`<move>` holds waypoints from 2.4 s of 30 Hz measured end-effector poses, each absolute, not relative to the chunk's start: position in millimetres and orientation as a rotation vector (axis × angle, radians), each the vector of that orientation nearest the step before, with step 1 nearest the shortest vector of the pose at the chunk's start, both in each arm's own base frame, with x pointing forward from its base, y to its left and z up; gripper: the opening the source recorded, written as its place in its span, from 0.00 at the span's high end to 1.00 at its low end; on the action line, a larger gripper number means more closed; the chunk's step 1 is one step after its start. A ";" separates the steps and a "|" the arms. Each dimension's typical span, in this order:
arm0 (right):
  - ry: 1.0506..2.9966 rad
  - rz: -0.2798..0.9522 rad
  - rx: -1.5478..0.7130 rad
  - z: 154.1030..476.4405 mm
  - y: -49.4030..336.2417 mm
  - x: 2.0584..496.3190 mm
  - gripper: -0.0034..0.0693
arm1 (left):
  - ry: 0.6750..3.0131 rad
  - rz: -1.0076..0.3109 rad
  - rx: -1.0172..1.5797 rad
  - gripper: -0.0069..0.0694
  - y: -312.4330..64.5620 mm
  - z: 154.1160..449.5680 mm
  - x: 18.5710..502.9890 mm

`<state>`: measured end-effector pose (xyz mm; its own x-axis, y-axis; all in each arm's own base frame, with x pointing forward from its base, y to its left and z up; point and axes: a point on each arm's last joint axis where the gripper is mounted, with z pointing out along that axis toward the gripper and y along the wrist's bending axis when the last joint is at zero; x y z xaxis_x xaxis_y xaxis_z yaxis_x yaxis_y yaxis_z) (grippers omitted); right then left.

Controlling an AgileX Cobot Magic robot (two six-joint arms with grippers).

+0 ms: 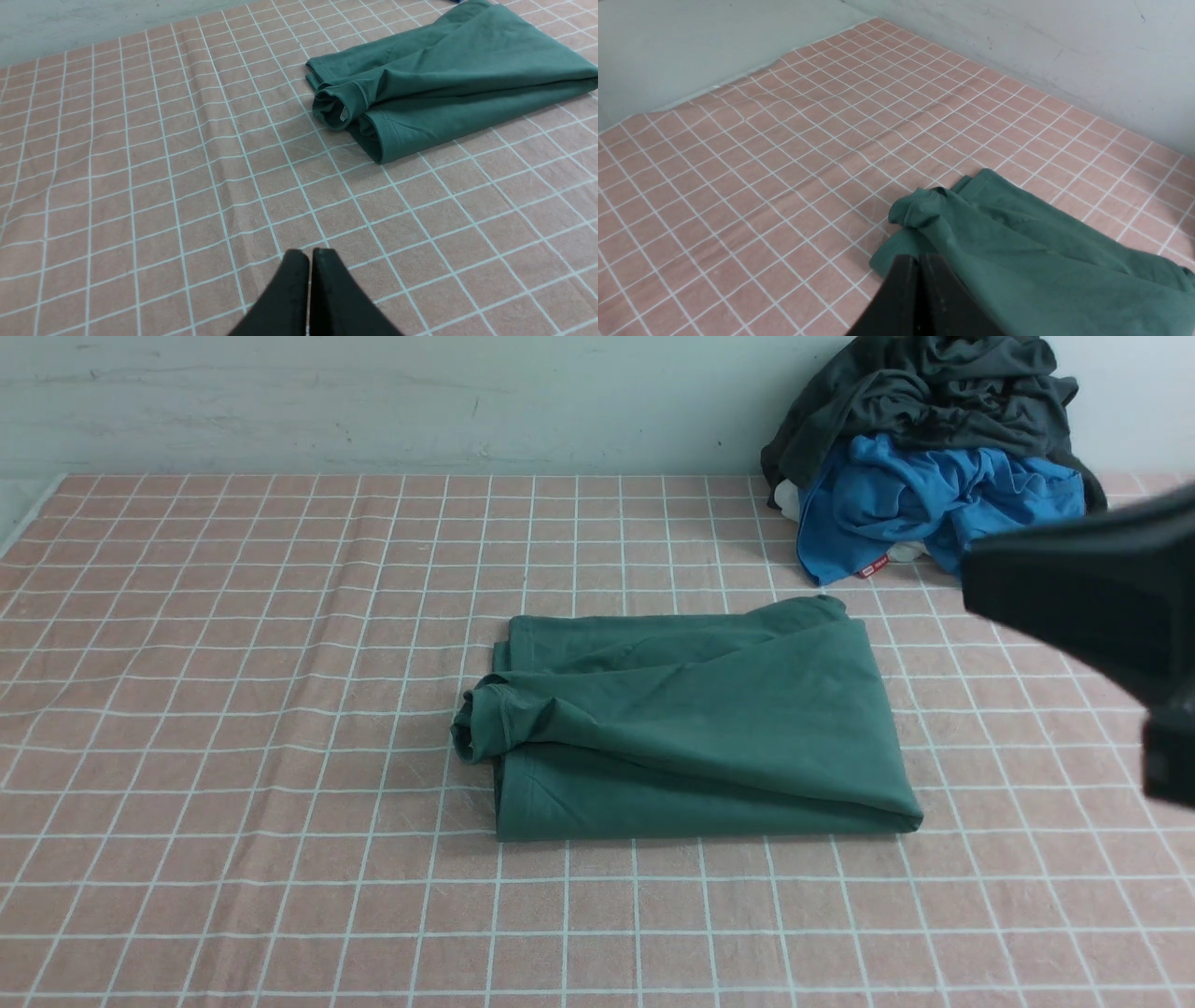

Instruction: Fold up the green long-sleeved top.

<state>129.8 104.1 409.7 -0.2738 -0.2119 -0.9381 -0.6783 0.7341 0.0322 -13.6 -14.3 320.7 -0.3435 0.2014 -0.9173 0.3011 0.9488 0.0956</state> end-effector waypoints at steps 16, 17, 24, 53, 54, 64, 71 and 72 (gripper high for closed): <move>1.645 0.495 -0.626 408.1 60.0 71.7 0.97 | 1.935 -0.108 0.363 0.91 -14.4 320.7 -13.6; 1.626 0.497 -0.609 403.7 58.3 70.3 0.97 | 1.935 -0.108 0.363 0.91 -14.4 320.7 -13.6; 1.471 0.414 -0.370 327.0 41.0 74.2 0.97 | 1.935 -0.110 0.363 0.91 -14.5 320.7 -13.6; 1.756 0.034 0.156 182.1 -3.8 54.8 0.97 | 1.938 -0.112 0.364 0.91 -14.7 320.4 -13.8; 1.756 0.042 0.155 182.1 -3.4 54.8 0.97 | 1.938 -0.112 0.364 0.91 -14.7 320.4 -13.8; 1.757 0.043 0.150 182.1 -3.2 54.8 0.97 | 1.938 -0.112 0.364 0.91 -14.7 320.4 -13.8; 1.757 0.043 0.150 182.1 -3.2 54.8 0.97 | 1.938 -0.112 0.364 0.91 -14.7 320.4 -13.8; 1.757 0.043 0.150 182.1 -3.2 54.8 0.97 | 1.938 -0.112 0.364 0.91 -14.7 320.4 -13.8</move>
